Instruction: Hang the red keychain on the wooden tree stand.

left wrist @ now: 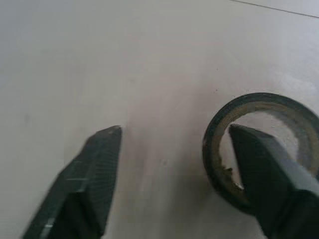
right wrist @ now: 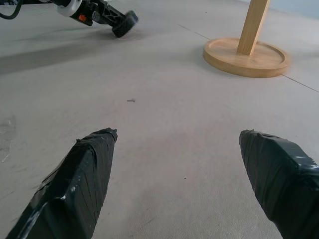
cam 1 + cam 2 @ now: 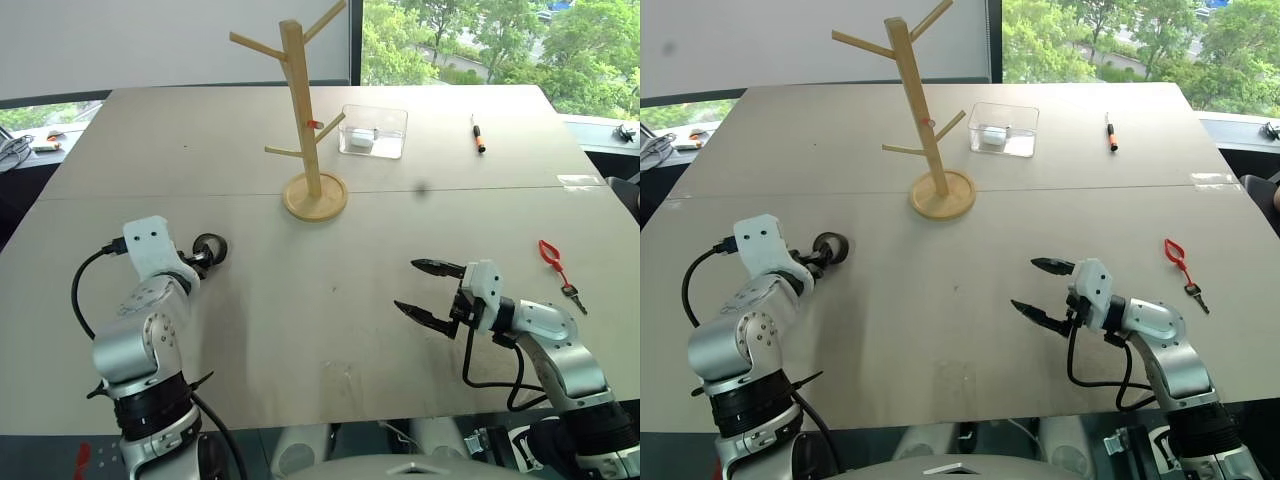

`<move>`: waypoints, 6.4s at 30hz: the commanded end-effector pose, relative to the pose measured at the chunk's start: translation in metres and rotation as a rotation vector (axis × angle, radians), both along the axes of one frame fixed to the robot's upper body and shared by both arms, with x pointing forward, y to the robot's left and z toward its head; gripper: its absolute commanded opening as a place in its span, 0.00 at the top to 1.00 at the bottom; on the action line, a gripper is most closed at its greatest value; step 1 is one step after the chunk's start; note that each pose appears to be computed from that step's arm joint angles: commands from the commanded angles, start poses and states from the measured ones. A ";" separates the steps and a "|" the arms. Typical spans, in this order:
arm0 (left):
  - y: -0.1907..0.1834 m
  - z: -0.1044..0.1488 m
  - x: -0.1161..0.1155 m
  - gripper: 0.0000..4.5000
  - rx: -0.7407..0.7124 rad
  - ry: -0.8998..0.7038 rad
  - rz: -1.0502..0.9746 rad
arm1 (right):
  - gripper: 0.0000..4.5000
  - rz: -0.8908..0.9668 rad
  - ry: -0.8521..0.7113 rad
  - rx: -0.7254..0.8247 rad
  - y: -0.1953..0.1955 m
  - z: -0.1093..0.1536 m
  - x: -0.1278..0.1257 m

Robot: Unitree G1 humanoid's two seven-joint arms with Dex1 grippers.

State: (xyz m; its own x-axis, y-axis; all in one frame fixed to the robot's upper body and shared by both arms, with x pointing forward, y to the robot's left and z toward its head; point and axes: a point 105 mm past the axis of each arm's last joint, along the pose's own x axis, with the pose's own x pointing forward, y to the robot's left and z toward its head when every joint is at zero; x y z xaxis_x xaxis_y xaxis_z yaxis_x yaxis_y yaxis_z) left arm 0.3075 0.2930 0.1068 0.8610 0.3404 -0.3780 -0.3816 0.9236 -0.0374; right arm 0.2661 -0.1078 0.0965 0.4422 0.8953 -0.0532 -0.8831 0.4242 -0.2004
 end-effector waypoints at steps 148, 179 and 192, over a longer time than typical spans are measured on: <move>-0.200 -0.023 -0.116 0.01 0.008 -0.638 -1.733 | 0.06 -1.021 0.292 0.055 -0.215 -0.003 0.031; -0.204 0.002 -0.093 0.00 0.025 -0.680 -1.577 | 0.99 -0.860 0.147 -0.019 -0.186 0.014 0.043; -0.171 0.115 -0.035 0.00 0.097 -0.830 -1.126 | 0.99 -0.382 -0.470 -0.001 -0.013 0.141 0.056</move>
State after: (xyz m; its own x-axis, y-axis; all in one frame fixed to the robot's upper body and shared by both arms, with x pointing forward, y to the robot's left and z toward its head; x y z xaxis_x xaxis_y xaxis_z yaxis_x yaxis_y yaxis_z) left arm 0.2756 0.1164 0.2034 0.6354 -0.7049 0.3152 0.6829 0.7035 0.1969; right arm 0.3290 -0.1343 0.2170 0.7473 0.6460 0.1555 -0.5289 0.7200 -0.4493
